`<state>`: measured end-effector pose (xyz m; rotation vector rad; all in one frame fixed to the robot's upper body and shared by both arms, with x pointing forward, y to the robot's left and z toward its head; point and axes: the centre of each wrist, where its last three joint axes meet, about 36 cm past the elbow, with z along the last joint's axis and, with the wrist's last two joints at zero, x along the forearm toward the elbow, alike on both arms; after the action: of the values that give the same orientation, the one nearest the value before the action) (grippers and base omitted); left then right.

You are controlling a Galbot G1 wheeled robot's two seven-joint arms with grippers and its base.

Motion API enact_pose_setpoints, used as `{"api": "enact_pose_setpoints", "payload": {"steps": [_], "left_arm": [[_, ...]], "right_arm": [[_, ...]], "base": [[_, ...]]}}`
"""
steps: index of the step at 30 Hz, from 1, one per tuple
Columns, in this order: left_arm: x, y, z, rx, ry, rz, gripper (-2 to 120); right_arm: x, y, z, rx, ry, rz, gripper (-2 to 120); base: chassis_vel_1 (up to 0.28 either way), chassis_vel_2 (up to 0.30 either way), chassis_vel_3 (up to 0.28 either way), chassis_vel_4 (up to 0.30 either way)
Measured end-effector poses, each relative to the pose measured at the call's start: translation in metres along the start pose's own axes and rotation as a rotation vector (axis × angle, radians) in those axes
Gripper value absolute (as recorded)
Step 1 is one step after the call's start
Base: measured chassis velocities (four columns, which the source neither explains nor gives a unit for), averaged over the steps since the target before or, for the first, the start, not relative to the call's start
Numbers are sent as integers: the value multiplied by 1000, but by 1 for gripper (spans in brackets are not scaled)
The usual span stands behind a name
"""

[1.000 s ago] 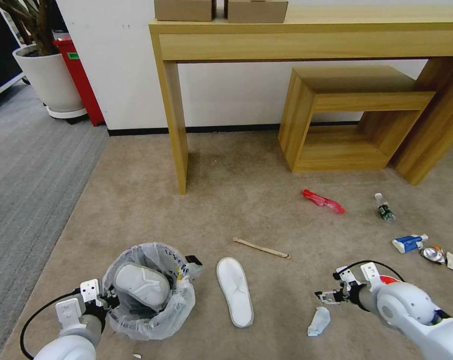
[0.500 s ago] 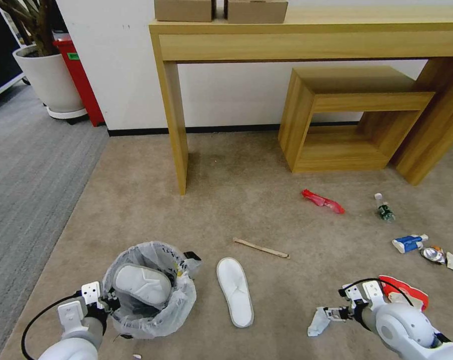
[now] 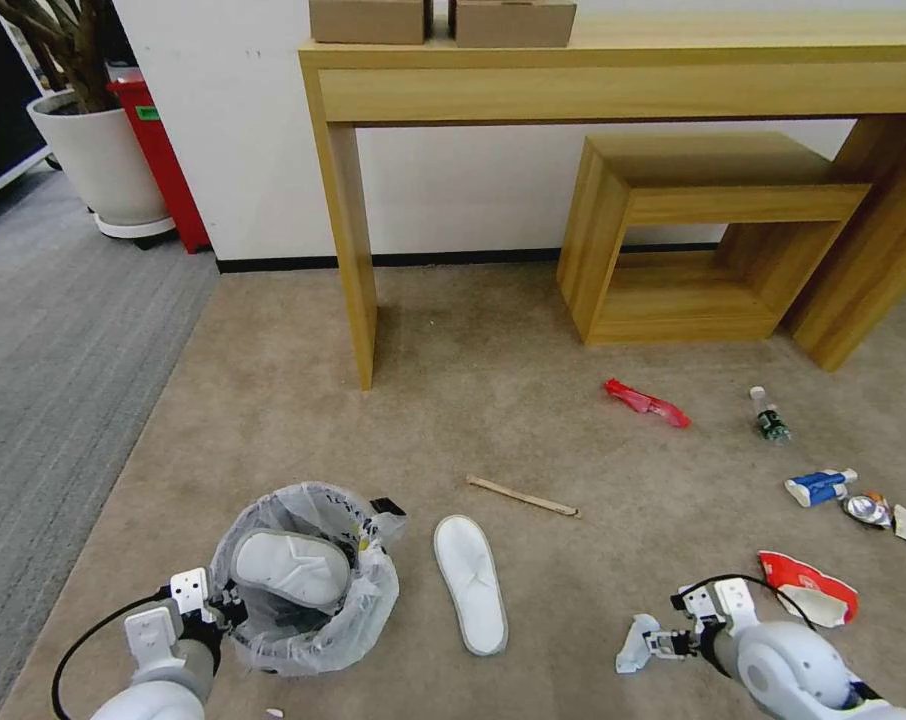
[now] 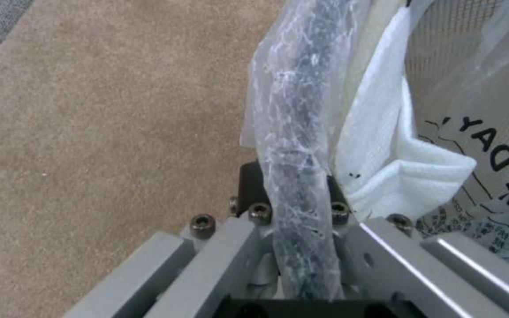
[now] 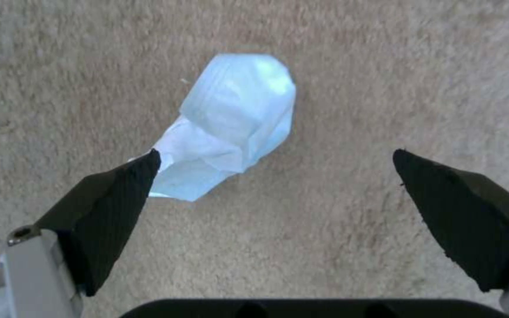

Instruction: Pick up the trash bin and place the garbage on the floor into it.

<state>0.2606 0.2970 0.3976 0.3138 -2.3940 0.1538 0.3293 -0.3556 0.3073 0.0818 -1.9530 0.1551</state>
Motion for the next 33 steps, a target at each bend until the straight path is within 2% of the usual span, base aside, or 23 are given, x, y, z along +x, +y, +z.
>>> {"api": "enact_pose_setpoints", "payload": {"steps": [13, 28, 33], "left_arm": [[3, 0, -6, 31, 18, 14, 0], [18, 2, -30, 73, 13, 20, 0], [19, 1, -31, 82, 14, 25, 0]], "right_arm": [[-19, 4, -2, -13, 11, -11, 100], [-34, 14, -8, -13, 19, -17, 100], [-36, 14, -5, -15, 24, -8, 100]], "base": [[0, 0, 0, 0], [0, 0, 0, 0], [0, 0, 0, 0]]}}
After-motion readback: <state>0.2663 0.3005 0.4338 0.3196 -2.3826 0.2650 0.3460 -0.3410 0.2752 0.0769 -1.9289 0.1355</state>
